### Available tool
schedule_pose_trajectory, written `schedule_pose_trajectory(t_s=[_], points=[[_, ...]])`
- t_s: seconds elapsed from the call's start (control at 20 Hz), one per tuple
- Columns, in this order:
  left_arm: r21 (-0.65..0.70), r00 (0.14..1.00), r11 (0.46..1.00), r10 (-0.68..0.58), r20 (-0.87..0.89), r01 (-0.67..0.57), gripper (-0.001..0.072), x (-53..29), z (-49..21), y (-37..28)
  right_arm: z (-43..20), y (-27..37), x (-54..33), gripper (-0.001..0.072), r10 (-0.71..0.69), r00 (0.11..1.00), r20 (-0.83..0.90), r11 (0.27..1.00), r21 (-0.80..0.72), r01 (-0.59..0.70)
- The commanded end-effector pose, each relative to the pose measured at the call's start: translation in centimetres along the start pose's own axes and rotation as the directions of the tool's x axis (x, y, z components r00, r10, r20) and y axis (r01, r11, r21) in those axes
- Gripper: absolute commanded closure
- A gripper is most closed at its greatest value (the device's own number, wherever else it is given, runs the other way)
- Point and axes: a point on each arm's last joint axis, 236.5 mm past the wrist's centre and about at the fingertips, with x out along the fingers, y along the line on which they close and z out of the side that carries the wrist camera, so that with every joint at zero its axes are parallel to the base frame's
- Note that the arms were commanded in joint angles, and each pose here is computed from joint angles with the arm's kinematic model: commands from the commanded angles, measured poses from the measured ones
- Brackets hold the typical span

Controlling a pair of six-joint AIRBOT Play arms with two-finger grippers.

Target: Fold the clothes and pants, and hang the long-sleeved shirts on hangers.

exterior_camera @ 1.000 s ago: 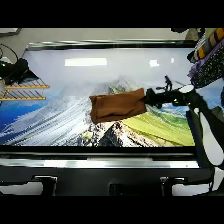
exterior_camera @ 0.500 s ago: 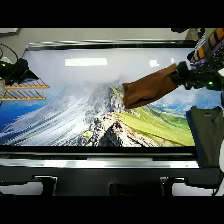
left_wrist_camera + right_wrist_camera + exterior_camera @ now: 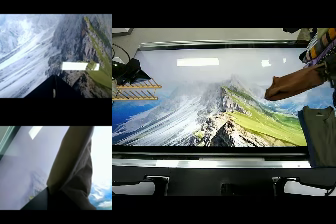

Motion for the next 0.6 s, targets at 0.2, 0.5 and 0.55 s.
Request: schedule_pose_trajectory(t_s=[0.2,0.5,0.55], points=[[-0.012,1.000,1.000,0.001,-0.006,-0.001,0.0694,0.0,-0.1,0.0,4.9,-6.7,-6.4,0.0687,-0.260,0.948,0.181,0.961,0.145,0.236],[-0.011,0.998,1.000,0.005,-0.057,-0.005,0.0694,0.0,-1.3,0.1,4.9,-9.1,-9.9,0.0687,-0.419,0.882,0.214,0.902,0.209,0.378],[-0.011,0.998,1.000,0.005,-0.064,-0.006,0.0694,0.0,-1.5,0.1,4.8,-9.4,-10.5,0.0686,-0.439,0.873,0.213,0.892,0.219,0.395]])
